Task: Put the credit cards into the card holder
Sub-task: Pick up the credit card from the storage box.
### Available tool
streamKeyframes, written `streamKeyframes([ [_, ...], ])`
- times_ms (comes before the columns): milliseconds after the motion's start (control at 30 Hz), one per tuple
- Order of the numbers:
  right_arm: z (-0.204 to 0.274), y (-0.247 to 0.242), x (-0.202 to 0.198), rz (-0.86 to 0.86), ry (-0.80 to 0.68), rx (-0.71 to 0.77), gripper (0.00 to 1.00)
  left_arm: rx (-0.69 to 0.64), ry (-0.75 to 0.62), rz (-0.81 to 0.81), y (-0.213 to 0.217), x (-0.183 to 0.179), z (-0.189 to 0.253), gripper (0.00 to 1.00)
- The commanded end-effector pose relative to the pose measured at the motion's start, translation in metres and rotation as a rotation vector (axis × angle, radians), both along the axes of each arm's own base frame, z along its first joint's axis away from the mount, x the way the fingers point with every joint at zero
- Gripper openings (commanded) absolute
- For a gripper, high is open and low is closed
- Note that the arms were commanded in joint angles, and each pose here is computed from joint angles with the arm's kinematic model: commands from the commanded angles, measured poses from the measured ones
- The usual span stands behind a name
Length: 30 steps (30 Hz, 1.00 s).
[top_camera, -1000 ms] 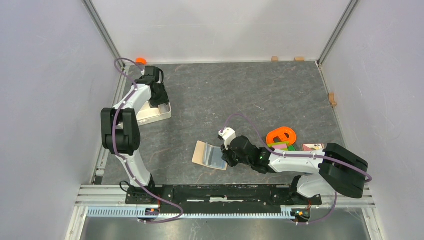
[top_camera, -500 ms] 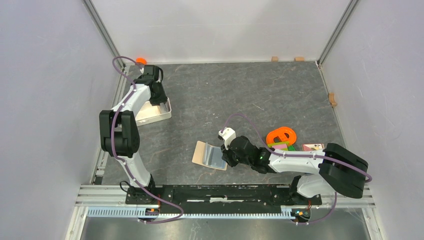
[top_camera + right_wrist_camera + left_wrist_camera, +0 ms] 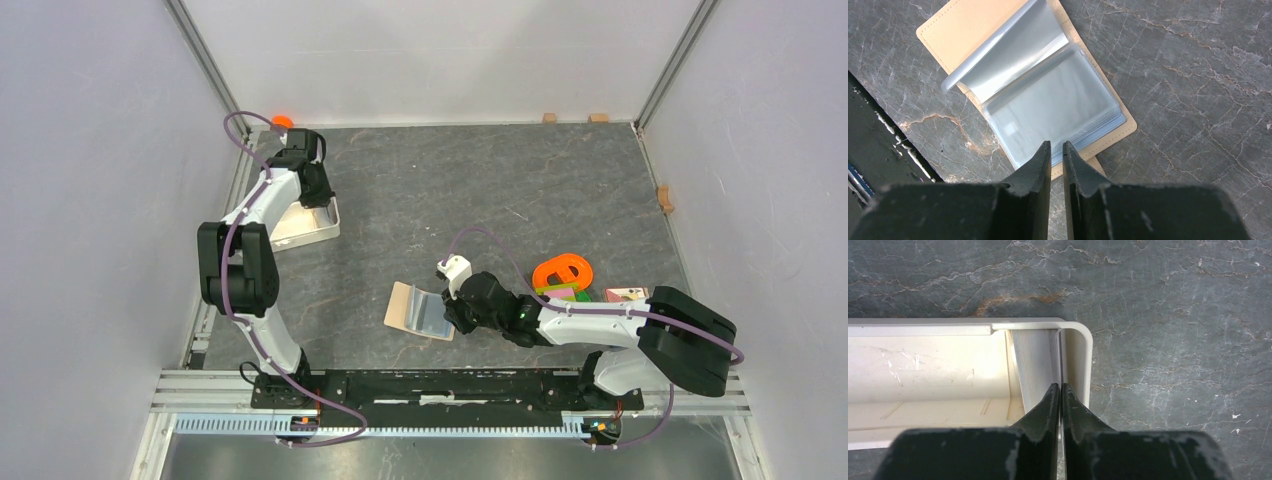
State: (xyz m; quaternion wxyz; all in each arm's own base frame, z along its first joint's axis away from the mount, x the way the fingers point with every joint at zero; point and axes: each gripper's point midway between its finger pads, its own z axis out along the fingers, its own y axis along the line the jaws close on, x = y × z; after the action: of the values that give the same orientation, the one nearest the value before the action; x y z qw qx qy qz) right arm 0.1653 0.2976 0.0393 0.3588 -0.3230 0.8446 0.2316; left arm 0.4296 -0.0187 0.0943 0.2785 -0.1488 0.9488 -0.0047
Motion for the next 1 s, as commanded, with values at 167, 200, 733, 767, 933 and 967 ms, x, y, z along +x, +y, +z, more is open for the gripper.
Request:
streamKeyframes([
  [167, 0.008, 0.006, 0.003, -0.006, -0.014, 0.023, 0.19, 0.093, -0.082, 0.014, 0.020, -0.002, 0.037, 0.02],
  [200, 0.008, 0.006, 0.003, -0.007, -0.014, 0.022, 0.19, 0.092, -0.091, 0.010, 0.020, -0.002, 0.039, 0.02],
  [733, 0.004, 0.008, 0.003, -0.003, -0.005, 0.014, 0.18, 0.120, -0.132, 0.091, 0.053, -0.010, 0.063, 0.04],
  [767, 0.004, 0.007, 0.003, -0.002, -0.006, 0.015, 0.18, 0.124, -0.116, 0.114, 0.062, -0.012, 0.060, 0.04],
  [933, 0.005, 0.007, 0.004, -0.004, -0.007, 0.016, 0.18, 0.123, -0.035, 0.123, 0.068, -0.013, 0.037, 0.06],
  [967, 0.005, 0.008, 0.003, -0.004, -0.005, 0.018, 0.18, 0.125, -0.019, 0.122, 0.069, -0.013, 0.032, 0.07],
])
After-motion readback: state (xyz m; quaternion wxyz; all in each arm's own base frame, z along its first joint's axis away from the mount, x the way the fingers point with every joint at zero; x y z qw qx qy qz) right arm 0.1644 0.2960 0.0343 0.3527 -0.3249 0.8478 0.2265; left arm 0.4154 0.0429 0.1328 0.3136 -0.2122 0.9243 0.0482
